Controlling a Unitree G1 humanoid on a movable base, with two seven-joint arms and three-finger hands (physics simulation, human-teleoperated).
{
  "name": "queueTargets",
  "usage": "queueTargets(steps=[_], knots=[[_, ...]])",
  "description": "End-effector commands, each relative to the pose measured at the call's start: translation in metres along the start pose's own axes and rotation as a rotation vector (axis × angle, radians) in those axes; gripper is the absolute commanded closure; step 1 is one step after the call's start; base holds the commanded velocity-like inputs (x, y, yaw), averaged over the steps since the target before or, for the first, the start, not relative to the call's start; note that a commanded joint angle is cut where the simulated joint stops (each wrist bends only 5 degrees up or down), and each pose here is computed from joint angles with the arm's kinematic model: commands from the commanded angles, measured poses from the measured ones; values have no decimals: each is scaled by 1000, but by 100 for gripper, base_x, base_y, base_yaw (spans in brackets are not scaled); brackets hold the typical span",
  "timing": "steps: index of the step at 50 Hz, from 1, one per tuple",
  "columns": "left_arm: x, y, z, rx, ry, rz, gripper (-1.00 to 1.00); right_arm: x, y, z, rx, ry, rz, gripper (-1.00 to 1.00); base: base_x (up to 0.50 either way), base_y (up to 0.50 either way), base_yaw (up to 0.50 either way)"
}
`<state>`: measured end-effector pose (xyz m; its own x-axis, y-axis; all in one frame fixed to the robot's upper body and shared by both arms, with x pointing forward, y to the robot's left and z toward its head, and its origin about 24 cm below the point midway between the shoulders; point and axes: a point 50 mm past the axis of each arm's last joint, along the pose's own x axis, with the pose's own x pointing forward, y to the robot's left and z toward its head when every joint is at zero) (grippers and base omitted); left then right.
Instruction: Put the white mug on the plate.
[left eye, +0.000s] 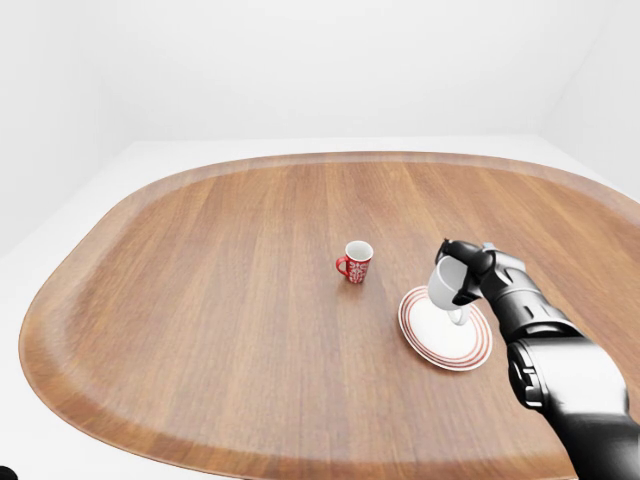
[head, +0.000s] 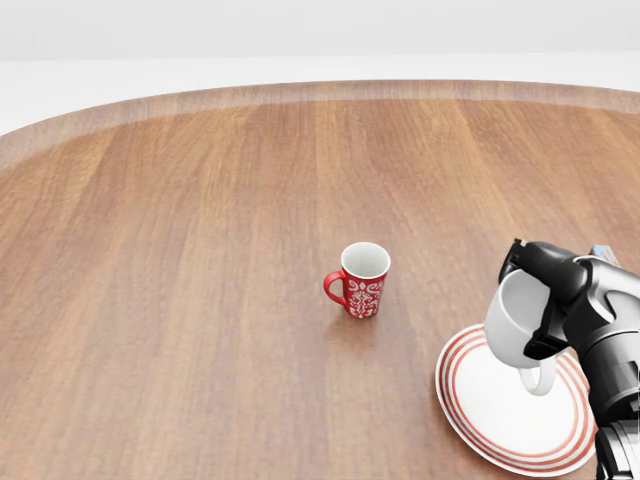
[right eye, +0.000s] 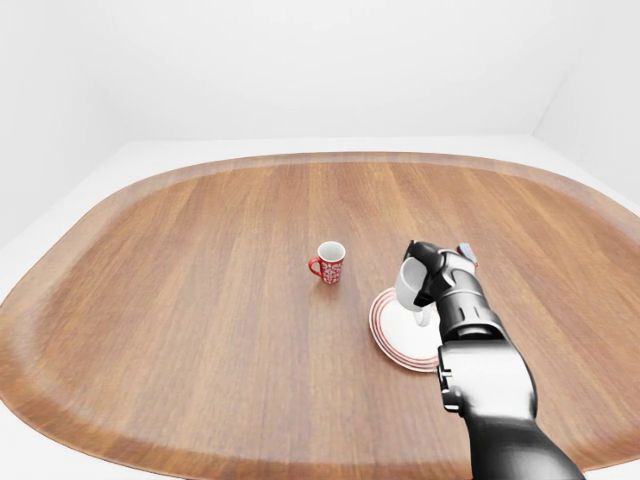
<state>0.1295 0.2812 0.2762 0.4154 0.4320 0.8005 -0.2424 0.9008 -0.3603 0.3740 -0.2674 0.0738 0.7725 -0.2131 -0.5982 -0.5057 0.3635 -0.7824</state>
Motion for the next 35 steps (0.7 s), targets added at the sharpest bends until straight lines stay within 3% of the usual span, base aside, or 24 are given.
queueTargets(steps=[1,5,18,35], knots=[[0,-1,0,1,0,-2,-100,3,19,-34,111,59,-42,100,0,0,0],[0,-1,0,1,-1,-3,-100,7,39,-41,176,76,-49,100,0,0,0],[0,-1,0,-3,-4,-4,-100,7,47,-51,228,102,-102,100,0,0,0],[-1,-2,0,-2,-2,-7,-100,6,50,-58,153,129,-92,100,0,0,0]])
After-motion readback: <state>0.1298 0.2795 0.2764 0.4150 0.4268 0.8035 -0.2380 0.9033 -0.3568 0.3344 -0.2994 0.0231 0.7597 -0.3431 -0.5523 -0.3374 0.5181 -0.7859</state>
